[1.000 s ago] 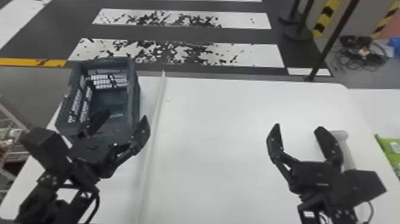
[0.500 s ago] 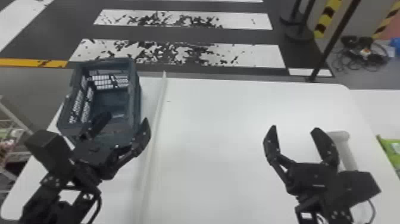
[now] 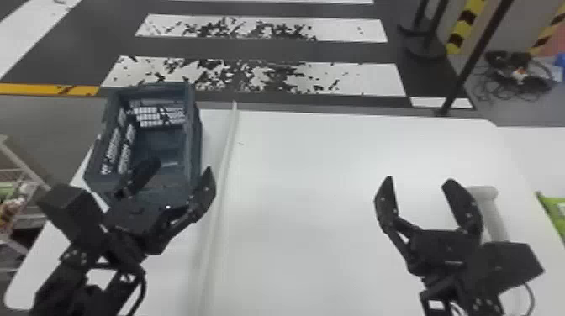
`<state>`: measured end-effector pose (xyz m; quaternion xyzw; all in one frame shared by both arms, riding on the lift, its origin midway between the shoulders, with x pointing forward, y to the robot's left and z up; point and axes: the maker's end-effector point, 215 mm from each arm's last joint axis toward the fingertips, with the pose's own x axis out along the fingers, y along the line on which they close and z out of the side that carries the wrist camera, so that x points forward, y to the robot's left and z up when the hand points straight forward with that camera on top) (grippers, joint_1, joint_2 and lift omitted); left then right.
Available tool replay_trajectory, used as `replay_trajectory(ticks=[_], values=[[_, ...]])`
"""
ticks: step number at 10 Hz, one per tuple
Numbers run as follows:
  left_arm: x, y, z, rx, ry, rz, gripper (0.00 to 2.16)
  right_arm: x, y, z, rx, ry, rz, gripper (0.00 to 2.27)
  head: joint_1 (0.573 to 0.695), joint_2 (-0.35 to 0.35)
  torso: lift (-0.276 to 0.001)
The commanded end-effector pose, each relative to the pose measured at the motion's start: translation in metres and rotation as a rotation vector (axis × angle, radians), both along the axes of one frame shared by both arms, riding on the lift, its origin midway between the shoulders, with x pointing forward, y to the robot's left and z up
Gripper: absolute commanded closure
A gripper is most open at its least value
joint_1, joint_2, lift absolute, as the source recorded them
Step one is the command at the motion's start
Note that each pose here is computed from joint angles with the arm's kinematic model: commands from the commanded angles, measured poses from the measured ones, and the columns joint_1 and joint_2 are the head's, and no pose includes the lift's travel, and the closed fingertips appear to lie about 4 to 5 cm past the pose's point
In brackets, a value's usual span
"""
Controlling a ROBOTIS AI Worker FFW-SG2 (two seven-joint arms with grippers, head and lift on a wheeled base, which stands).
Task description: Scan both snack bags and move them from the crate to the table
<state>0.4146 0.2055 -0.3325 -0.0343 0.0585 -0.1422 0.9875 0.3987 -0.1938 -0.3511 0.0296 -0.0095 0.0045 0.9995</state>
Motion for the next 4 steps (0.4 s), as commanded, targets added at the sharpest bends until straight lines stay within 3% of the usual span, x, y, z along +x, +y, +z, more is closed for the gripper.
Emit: replay_trajectory(ticks=[1, 4], values=[[-0.0016, -0.0003, -0.0005, 0.000, 0.002, -0.001, 0.09, -0.0008, 0.0007, 0.0024, 0.001, -0.002, 0.001, 0.07, 0.695, 0.016, -0.088], [-0.0020, -0.0003, -0.0003, 0.002, 0.002, -0.002, 0.09, -0.0014, 0.0030, 0.0026, 0.003, -0.002, 0.006, 0.07, 0.695, 0.017, -0.088]])
